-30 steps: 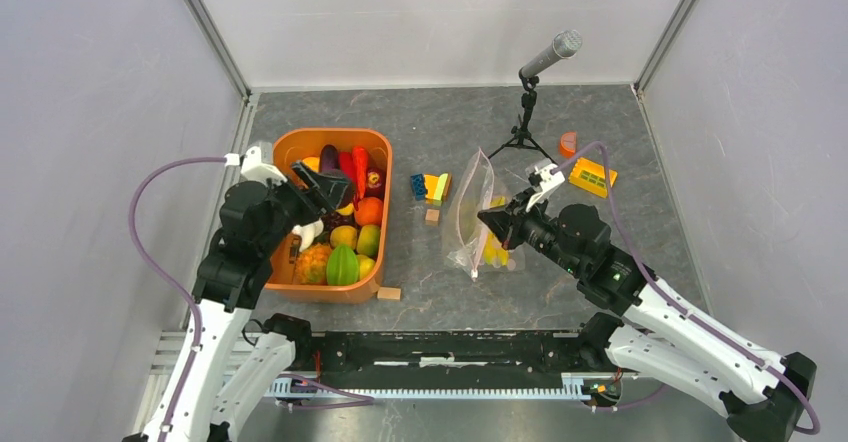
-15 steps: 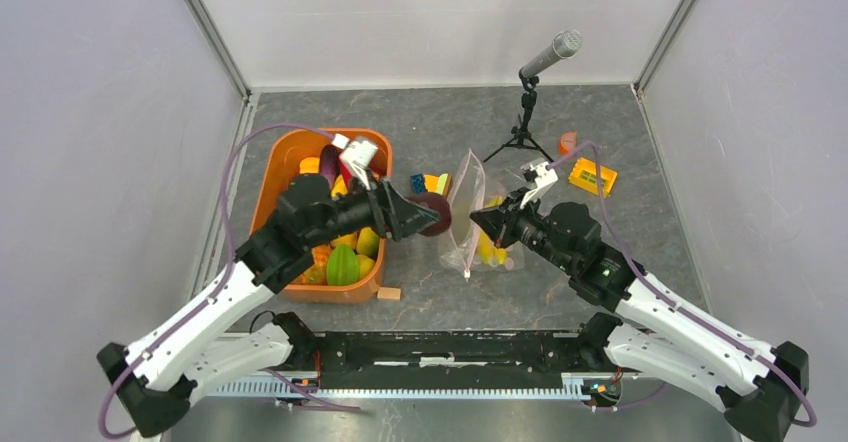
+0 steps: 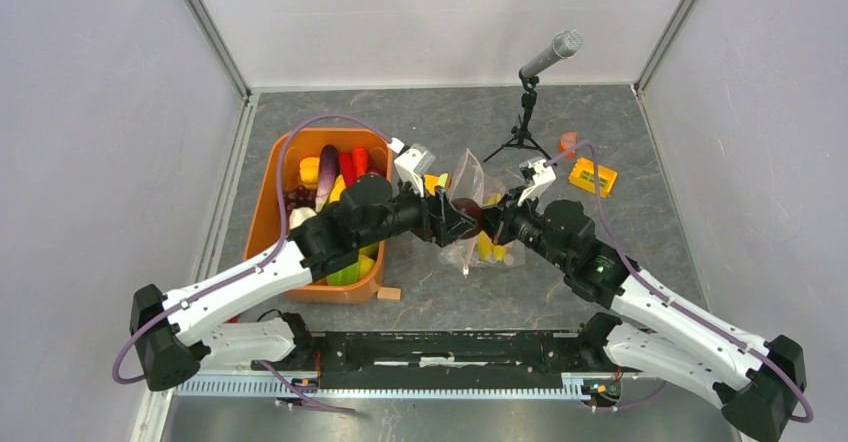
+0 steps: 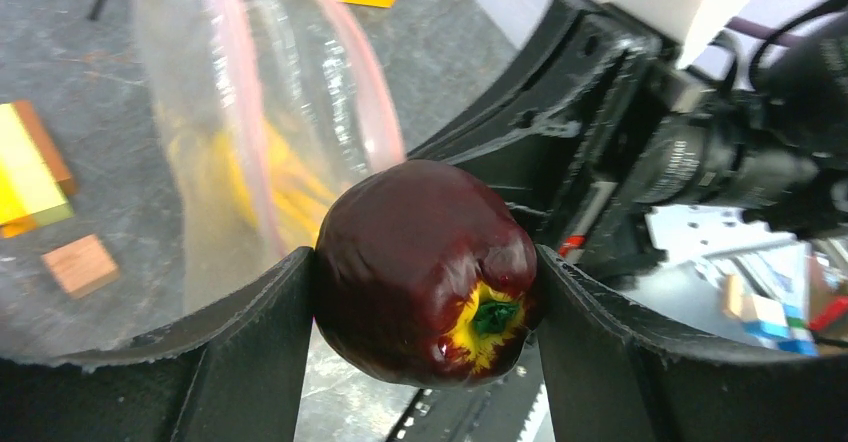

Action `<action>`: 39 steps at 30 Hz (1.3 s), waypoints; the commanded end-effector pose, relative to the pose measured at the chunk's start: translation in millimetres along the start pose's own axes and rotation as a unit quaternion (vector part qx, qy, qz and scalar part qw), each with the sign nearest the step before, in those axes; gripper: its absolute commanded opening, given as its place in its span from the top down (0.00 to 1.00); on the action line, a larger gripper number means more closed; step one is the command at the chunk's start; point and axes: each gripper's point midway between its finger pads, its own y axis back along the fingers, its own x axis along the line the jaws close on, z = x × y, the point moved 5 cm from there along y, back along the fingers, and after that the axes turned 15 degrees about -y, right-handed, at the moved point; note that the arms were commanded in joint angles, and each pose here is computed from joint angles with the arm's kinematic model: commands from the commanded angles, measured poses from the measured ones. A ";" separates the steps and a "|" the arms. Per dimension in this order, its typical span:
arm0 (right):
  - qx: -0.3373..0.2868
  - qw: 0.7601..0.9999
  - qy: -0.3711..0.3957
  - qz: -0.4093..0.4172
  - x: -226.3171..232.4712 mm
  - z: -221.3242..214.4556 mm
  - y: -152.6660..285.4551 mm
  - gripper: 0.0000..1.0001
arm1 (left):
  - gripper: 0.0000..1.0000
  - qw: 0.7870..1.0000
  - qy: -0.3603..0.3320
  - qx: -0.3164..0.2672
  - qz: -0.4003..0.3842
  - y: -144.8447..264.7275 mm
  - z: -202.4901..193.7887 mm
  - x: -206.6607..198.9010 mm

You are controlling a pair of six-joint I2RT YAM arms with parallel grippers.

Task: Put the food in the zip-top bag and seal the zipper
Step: Place the fake fruit in the zipper food storage bag.

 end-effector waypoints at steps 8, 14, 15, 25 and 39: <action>-0.020 0.999 -0.006 0.035 12.0 7.8 14.0 1.00 | 0.49 0.980 -0.082 -0.012 0.179 0.9 5.9 45.2; -0.020 0.997 -0.015 0.071 25.6 12.1 22.5 1.00 | 0.46 0.973 -0.095 0.003 0.209 -8.8 5.6 47.3; -0.022 0.997 -0.017 0.074 27.4 13.8 23.9 1.00 | 0.45 0.974 -0.096 -0.001 0.205 -10.2 7.9 44.7; -0.051 0.996 -0.036 0.059 27.4 23.7 27.9 1.00 | 0.23 0.988 -0.123 0.014 0.091 -23.3 15.5 8.5; -0.082 0.994 -0.051 0.041 18.5 27.5 36.6 1.00 | 0.00 0.991 -0.130 0.009 0.029 -5.3 22.8 -8.8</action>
